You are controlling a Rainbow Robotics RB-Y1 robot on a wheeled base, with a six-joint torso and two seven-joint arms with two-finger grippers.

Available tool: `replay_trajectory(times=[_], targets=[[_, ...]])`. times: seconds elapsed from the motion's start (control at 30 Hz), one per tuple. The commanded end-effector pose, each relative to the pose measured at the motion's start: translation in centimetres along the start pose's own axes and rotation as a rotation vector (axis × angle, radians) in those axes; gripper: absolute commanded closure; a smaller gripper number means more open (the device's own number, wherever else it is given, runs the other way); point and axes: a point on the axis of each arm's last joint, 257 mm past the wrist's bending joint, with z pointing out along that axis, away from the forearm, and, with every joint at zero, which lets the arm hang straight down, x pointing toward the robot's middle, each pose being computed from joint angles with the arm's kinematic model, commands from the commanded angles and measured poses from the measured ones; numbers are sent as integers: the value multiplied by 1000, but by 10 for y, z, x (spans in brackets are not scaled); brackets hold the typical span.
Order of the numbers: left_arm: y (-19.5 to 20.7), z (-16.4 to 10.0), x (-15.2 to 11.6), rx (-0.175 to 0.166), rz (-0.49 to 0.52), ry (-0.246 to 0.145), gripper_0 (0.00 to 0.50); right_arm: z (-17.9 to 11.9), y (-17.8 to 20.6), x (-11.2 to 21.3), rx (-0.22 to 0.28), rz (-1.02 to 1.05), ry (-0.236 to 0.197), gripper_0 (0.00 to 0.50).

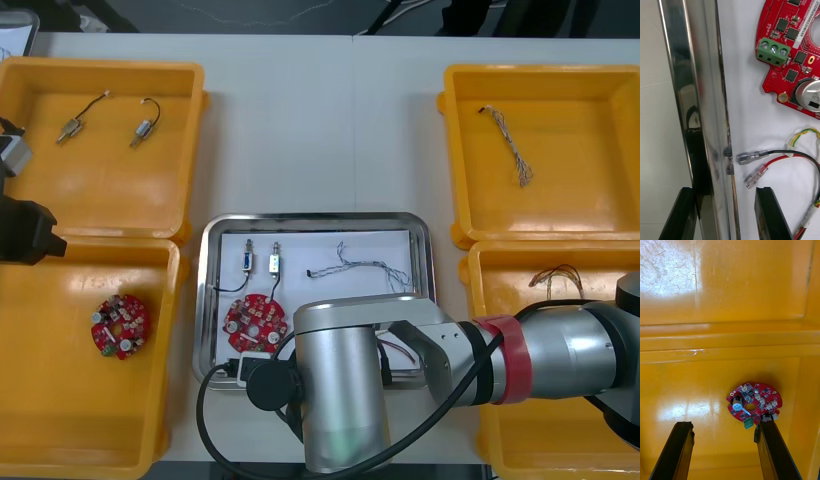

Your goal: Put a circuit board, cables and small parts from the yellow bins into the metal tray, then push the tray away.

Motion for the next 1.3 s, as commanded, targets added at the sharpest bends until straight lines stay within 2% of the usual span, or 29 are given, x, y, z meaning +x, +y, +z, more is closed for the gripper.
replay_trajectory(times=[0.03, 0.07, 0.1, 0.13, 0.23, 0.37, 0.57, 0.9, 1.3], targets=[[17, -15, -4, -55, 124, -19, 0, 0, 15, -12, -16, -54, -24, 267], [17, -15, -5, -57, 125, -20, 0, 0, 15, -12, -17, -54, -24, 318], [17, -15, -4, -57, 124, -18, 0, 1, 16, -11, -18, -52, -24, 417], [17, -15, -4, -56, 126, -19, 0, 1, 16, -12, -16, -52, -25, 463], [18, -15, -5, -57, 124, -19, 0, 2, 17, -11, -16, -50, -24, 494], [17, -15, -4, -55, 128, -19, 0, 3, 15, -10, -7, -44, -25, 500], [18, -15, -4, -58, 129, -17, 0, 3, 2, -11, 39, -38, -33, 500], [18, -15, -4, -58, 129, -17, 0, -3, -22, -12, 61, -21, -48, 500], [18, -15, -4, -58, 129, -17, 0, -18, -68, -16, 126, 5, -75, 500]])
